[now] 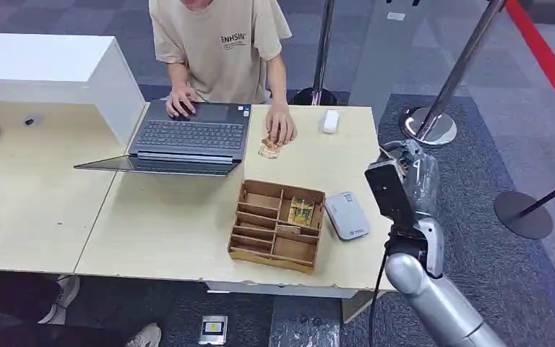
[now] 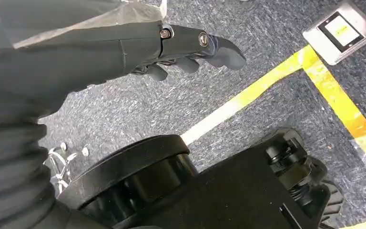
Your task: Pass the card to the sensor for recognition and then transmit it.
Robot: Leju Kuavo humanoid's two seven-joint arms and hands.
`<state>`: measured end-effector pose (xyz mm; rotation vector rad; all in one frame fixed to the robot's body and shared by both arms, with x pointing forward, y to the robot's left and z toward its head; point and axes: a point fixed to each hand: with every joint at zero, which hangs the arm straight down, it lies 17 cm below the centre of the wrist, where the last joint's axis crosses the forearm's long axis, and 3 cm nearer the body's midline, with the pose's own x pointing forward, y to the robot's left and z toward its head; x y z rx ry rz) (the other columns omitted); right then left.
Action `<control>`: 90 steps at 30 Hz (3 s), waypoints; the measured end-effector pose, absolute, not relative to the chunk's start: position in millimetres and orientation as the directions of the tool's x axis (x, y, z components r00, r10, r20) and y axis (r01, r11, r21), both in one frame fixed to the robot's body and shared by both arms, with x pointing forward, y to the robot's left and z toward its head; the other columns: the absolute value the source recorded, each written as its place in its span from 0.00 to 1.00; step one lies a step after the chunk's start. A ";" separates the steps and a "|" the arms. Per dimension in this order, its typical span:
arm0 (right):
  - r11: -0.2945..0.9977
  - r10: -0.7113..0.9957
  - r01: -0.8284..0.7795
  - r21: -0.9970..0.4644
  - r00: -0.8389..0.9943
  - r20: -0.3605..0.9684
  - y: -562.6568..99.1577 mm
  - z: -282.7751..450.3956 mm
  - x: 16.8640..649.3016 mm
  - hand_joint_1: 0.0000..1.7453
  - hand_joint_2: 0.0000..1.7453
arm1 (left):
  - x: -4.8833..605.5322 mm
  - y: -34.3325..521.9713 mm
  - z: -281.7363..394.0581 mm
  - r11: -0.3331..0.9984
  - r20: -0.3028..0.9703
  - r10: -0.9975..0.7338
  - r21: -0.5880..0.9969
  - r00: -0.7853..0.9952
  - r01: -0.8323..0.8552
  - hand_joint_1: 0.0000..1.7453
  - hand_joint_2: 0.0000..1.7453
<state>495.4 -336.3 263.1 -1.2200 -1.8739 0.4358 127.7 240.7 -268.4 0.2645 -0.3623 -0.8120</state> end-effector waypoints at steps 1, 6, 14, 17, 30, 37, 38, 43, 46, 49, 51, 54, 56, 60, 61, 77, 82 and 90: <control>0.470 0.872 0.579 -0.666 -0.191 0.450 -332.9 269.0 495.6 1.00 1.00 | 128.0 240.5 -268.3 0.660 0.214 -0.746 0.366 0.631 0.657 0.00 1.00; 0.458 0.886 0.562 -0.689 -0.227 0.404 -324.2 292.2 507.1 1.00 1.00 | 128.2 240.2 -268.3 0.655 0.215 -0.751 0.366 0.624 0.662 0.00 1.00; 0.451 0.892 0.556 -0.698 -0.273 0.359 -311.0 328.1 527.4 1.00 1.00 | 128.5 239.3 -268.2 0.652 0.216 -0.754 0.364 0.620 0.665 0.00 1.00; 0.439 0.898 0.540 -0.718 -0.290 0.331 -301.3 334.8 536.3 1.00 1.00 | 129.0 238.6 -268.1 0.646 0.216 -0.759 0.366 0.614 0.670 0.00 1.00; 0.411 0.906 0.478 -0.776 -0.306 0.291 -283.4 323.7 561.1 1.00 1.00 | 129.5 235.8 -267.7 0.637 0.218 -0.768 0.367 0.603 0.678 0.00 1.00; 0.362 0.925 0.440 -0.822 -0.282 0.256 -271.9 295.1 569.7 1.00 1.00 | 130.0 235.4 -267.5 0.634 0.220 -0.770 0.369 0.599 0.680 0.00 1.00; 0.365 0.924 0.430 -0.826 -0.279 0.263 -270.3 289.8 570.7 1.00 1.00 | 130.1 235.4 -267.5 0.634 0.220 -0.770 0.369 0.599 0.680 0.00 1.00; 0.352 0.927 0.404 -0.844 -0.275 0.255 -260.1 276.8 573.9 0.48 1.00 | 130.3 235.3 -267.4 0.630 0.220 -0.774 0.370 0.594 0.683 0.00 1.00; 0.318 0.936 0.400 -0.860 -0.274 0.218 -254.2 273.8 577.6 0.00 1.00 | 130.8 235.1 -267.3 0.626 0.221 -0.776 0.372 0.590 0.685 0.00 1.00; 0.302 0.941 0.359 -0.883 -0.260 0.216 -252.4 264.4 582.8 0.00 0.00 | 130.6 235.1 -267.4 0.626 0.220 -0.776 0.372 0.590 0.685 0.00 1.00; 0.307 0.941 0.328 -0.894 -0.246 0.233 -253.5 258.2 587.0 0.00 0.00 | 130.8 235.2 -267.3 0.627 0.221 -0.776 0.372 0.591 0.684 0.00 1.00; 0.388 0.916 0.293 -0.873 -0.230 0.330 -259.4 253.4 590.2 0.00 0.00 | 130.0 235.3 -267.5 0.631 0.220 -0.773 0.370 0.595 0.682 0.00 1.00; 0.430 0.899 0.284 -0.857 -0.221 0.377 -263.4 251.8 591.2 0.00 0.00 | 130.0 235.4 -267.5 0.634 0.221 -0.770 0.369 0.599 0.680 0.00 1.00; 0.578 0.816 0.298 -0.760 -0.211 0.538 -279.4 257.5 589.0 0.00 0.00 | 129.6 235.7 -267.6 0.641 0.222 -0.764 0.368 0.605 0.674 0.00 1.00; 0.608 0.794 0.308 -0.732 -0.210 0.571 -283.8 259.9 587.6 0.00 0.00 | 129.7 235.8 -267.6 0.642 0.222 -0.763 0.369 0.606 0.673 0.00 1.00; 0.934 0.242 0.329 -0.141 -0.288 0.927 -315.2 222.0 486.2 0.00 0.00 | 129.9 241.0 -267.2 0.684 0.228 -0.722 0.378 0.654 0.624 0.00 1.00; 0.953 0.178 0.294 -0.077 -0.335 0.925 -300.6 228.7 469.4 0.00 0.00 | 129.5 242.2 -267.5 0.693 0.225 -0.712 0.375 0.665 0.615 0.00 1.00; 0.974 0.098 0.226 -0.005 -0.404 0.910 -275.5 241.4 440.6 0.00 0.00 | 125.6 242.8 -268.8 0.697 0.210 -0.708 0.361 0.674 0.619 0.00 1.00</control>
